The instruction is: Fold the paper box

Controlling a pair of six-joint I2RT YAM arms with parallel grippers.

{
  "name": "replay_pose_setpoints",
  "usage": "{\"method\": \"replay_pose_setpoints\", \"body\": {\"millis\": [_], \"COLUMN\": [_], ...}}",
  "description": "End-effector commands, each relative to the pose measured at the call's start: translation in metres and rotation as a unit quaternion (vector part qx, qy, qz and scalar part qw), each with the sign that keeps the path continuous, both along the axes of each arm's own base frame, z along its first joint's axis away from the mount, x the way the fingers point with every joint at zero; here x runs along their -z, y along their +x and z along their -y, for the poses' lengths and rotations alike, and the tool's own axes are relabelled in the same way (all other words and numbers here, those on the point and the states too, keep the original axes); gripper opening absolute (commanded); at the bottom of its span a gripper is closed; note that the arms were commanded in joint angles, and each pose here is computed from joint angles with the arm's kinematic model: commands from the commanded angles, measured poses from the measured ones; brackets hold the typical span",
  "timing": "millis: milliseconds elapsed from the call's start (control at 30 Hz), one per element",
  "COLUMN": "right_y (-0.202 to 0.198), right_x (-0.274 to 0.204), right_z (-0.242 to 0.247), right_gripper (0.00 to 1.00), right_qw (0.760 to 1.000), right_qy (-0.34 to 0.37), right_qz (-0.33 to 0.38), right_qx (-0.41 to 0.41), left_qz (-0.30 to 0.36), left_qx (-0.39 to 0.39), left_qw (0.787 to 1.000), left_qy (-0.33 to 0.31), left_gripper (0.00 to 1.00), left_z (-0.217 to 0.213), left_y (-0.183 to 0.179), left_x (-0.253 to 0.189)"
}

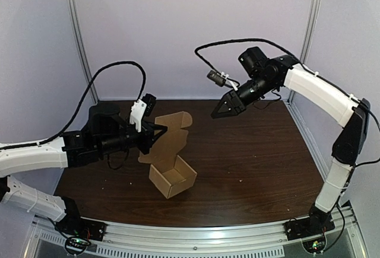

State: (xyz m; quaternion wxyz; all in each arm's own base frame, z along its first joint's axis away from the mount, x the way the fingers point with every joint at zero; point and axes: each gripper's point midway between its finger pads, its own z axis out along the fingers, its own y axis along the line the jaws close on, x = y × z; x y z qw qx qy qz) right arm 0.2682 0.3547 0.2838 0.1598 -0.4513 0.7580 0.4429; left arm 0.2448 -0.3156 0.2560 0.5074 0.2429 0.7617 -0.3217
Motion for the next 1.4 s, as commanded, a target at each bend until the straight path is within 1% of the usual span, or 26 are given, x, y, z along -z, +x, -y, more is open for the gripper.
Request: {"method": "replay_pose_setpoints", "body": {"millis": [0, 100, 233, 300, 433, 533, 633, 800, 967, 1133, 1367], "right_y": [0.021, 0.031, 0.039, 0.033, 0.005, -0.018, -0.033, -0.038, -0.039, -0.052, -0.060], "right_x": [-0.004, 0.010, 0.020, 0.021, 0.029, 0.024, 0.020, 0.025, 0.018, 0.004, 0.004], "right_z": [0.030, 0.031, 0.023, 0.015, 0.002, -0.003, -0.003, -0.002, -0.007, -0.011, -0.019], "right_gripper": [0.33, 0.33, 0.32, 0.32, 0.32, 0.32, 0.32, 0.31, 0.31, 0.35, 0.39], "right_qw": [0.998, 0.996, 0.996, 0.996, 0.995, 0.992, 0.990, 0.989, 0.989, 0.984, 0.982], "right_qy": [-0.002, -0.017, -0.012, -0.007, -0.012, 0.003, 0.008, 0.001, 0.019, 0.051, 0.057], "right_qz": [0.056, 0.086, 0.092, 0.086, 0.087, 0.085, 0.084, 0.086, 0.077, 0.069, 0.065], "right_qx": [0.020, 0.014, 0.012, -0.005, -0.055, -0.092, -0.117, -0.124, -0.126, -0.153, -0.168], "left_qz": [0.016, 0.015, 0.007, 0.002, 0.003, 0.003, 0.007, 0.010, 0.009, -0.003, -0.014], "left_qx": [0.088, 0.139, 0.183, 0.181, 0.170, 0.141, 0.119, 0.120, 0.123, 0.151, 0.195], "left_qw": [0.996, 0.990, 0.983, 0.983, 0.985, 0.989, 0.992, 0.992, 0.991, 0.987, 0.979], "left_qy": [0.011, -0.004, -0.029, -0.033, -0.040, -0.038, -0.040, -0.047, -0.048, -0.049, -0.063], "left_gripper": [0.00, 0.00, 0.00, 0.00, 0.00, 0.00, 0.00, 0.00, 0.00, 0.00, 0.00], "left_z": [0.011, 0.022, 0.034, 0.037, 0.039, 0.036, 0.031, 0.030, 0.029, 0.037, 0.049], "left_y": [-0.023, -0.037, -0.048, -0.045, -0.040, -0.031, -0.025, -0.026, -0.028, -0.035, -0.046], "left_x": [-0.001, -0.007, -0.014, -0.014, -0.016, -0.014, -0.014, -0.017, -0.018, -0.015, -0.016]}}
